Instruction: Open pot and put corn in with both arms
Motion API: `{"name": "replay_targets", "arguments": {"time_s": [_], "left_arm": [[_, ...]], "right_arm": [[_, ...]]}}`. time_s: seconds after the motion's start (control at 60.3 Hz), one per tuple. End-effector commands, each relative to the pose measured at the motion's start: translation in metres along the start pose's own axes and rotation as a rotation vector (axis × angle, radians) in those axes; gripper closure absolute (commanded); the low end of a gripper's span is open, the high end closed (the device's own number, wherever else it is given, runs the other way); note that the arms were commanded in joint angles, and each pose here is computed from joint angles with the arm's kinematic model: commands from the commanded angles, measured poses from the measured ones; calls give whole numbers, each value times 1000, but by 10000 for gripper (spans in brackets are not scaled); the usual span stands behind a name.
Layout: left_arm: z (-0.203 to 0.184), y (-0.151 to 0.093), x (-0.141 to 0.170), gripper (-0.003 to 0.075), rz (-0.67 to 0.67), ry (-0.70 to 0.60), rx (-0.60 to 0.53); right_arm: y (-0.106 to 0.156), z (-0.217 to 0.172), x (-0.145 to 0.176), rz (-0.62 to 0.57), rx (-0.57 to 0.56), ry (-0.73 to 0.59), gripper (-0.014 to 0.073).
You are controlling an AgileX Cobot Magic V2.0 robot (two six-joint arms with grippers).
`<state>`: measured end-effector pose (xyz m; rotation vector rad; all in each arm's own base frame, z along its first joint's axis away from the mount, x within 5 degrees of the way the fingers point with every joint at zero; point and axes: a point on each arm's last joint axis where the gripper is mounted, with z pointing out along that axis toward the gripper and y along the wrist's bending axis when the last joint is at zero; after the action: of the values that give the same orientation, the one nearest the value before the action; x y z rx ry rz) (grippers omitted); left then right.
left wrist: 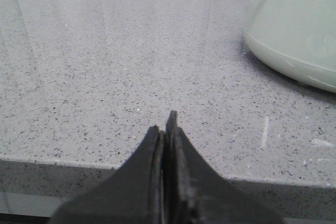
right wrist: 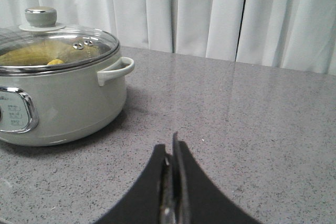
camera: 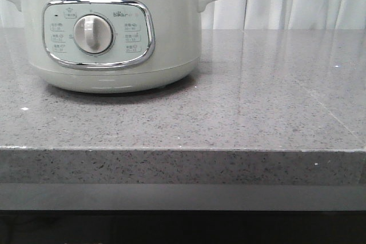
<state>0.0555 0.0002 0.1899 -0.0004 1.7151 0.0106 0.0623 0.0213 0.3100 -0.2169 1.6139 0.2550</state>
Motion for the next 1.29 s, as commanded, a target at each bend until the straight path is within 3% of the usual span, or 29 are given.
{"name": "replay_targets", "arguments": {"time_s": [0.0,0.133,0.365,0.614,1.278], "left_arm": [[-2,0,-9,738,-20,-112,2],[-2,0,-9,738,-20,-112,2],[-2,0,-9,738,-20,-112,2],[-2,0,-9,738,-20,-112,2],[-2,0,-9,738,-20,-110,2]], "right_arm": [[-2,0,-13,-10,27,-92,622],[-7,4,3,-31,72,-118,622],[-21,1,64,3,253,-125,622],[-23,-6,106,44,313,-124,622],[-22,-8,108,45,305,-112,622]]}}
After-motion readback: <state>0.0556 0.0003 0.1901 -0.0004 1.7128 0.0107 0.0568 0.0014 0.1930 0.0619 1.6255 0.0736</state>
